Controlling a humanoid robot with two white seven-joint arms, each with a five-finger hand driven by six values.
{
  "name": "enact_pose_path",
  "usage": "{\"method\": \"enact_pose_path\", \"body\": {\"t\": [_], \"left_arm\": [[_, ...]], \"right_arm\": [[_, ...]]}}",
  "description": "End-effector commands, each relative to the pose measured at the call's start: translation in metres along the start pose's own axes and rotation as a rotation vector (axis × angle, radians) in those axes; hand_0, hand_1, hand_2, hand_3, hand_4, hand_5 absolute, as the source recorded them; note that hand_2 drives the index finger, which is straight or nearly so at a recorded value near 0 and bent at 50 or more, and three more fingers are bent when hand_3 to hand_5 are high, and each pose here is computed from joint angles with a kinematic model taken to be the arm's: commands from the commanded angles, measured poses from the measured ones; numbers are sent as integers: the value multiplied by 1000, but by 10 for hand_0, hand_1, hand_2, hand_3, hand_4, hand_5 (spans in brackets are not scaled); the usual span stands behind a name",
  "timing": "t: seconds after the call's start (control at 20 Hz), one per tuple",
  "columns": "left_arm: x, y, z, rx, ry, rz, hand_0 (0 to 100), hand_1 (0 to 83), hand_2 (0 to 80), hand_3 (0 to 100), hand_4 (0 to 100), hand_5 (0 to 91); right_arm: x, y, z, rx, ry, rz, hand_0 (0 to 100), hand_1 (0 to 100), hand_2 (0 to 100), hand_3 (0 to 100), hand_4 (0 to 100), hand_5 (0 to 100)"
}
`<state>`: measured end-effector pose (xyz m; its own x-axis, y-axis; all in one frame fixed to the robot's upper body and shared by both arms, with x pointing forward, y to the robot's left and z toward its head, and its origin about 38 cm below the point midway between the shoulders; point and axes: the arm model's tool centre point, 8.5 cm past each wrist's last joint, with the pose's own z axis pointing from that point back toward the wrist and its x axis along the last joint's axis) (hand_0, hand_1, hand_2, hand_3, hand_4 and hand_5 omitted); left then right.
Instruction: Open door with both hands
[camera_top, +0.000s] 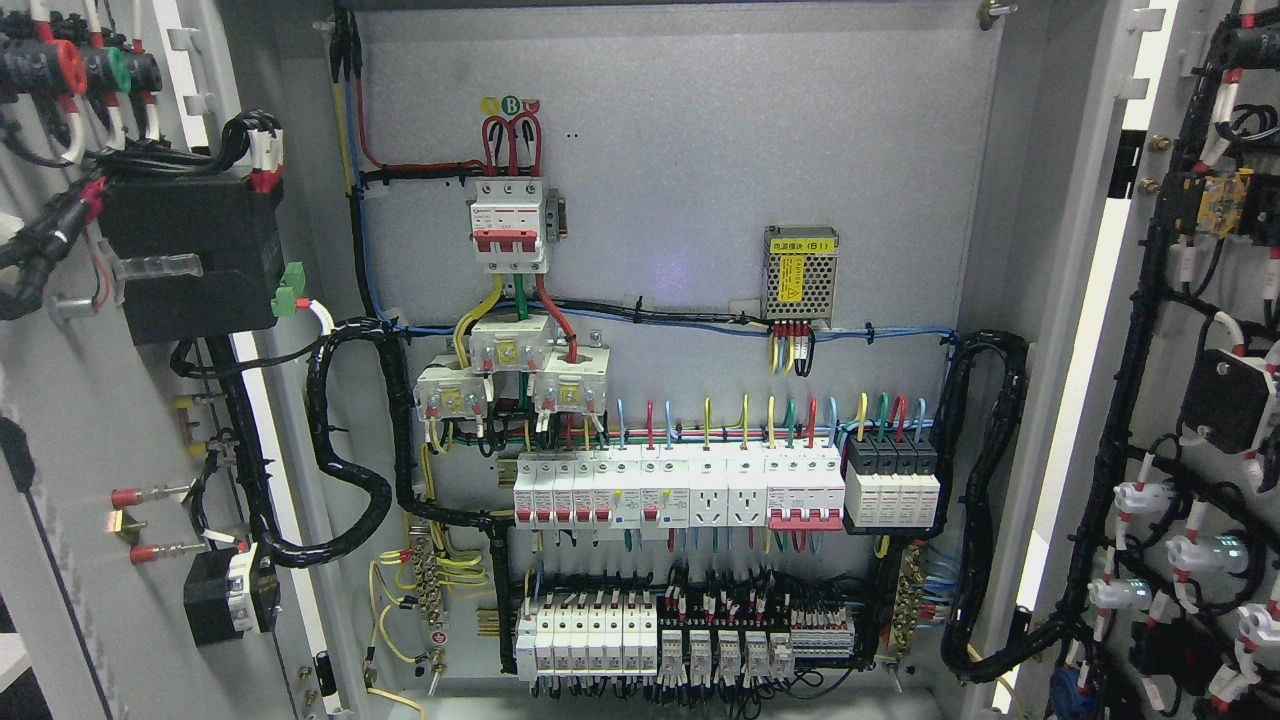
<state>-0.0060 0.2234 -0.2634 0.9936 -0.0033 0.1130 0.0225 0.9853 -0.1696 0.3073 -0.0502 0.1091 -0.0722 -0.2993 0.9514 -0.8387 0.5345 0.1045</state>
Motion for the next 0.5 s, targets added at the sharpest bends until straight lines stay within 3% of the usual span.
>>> {"method": "enact_pose_path", "body": {"t": [0.0, 0.25, 0.45], "left_arm": [[81, -25, 2, -51, -269, -113, 0, 0, 0, 0, 43, 0], [92, -79, 29, -170, -439, -310, 0, 0, 0, 0, 43, 0], [103, -102, 70, -246, -588, -414, 0, 0, 0, 0, 42, 0]], "right_arm": [[-3, -32, 63, -103, 63, 78, 0, 0, 0, 0, 0, 0], [4, -36, 87, -158, 8, 111, 0, 0, 0, 0, 0, 0], [15, -44, 105, -218, -15, 133, 0, 0, 0, 0, 0, 0]]}}
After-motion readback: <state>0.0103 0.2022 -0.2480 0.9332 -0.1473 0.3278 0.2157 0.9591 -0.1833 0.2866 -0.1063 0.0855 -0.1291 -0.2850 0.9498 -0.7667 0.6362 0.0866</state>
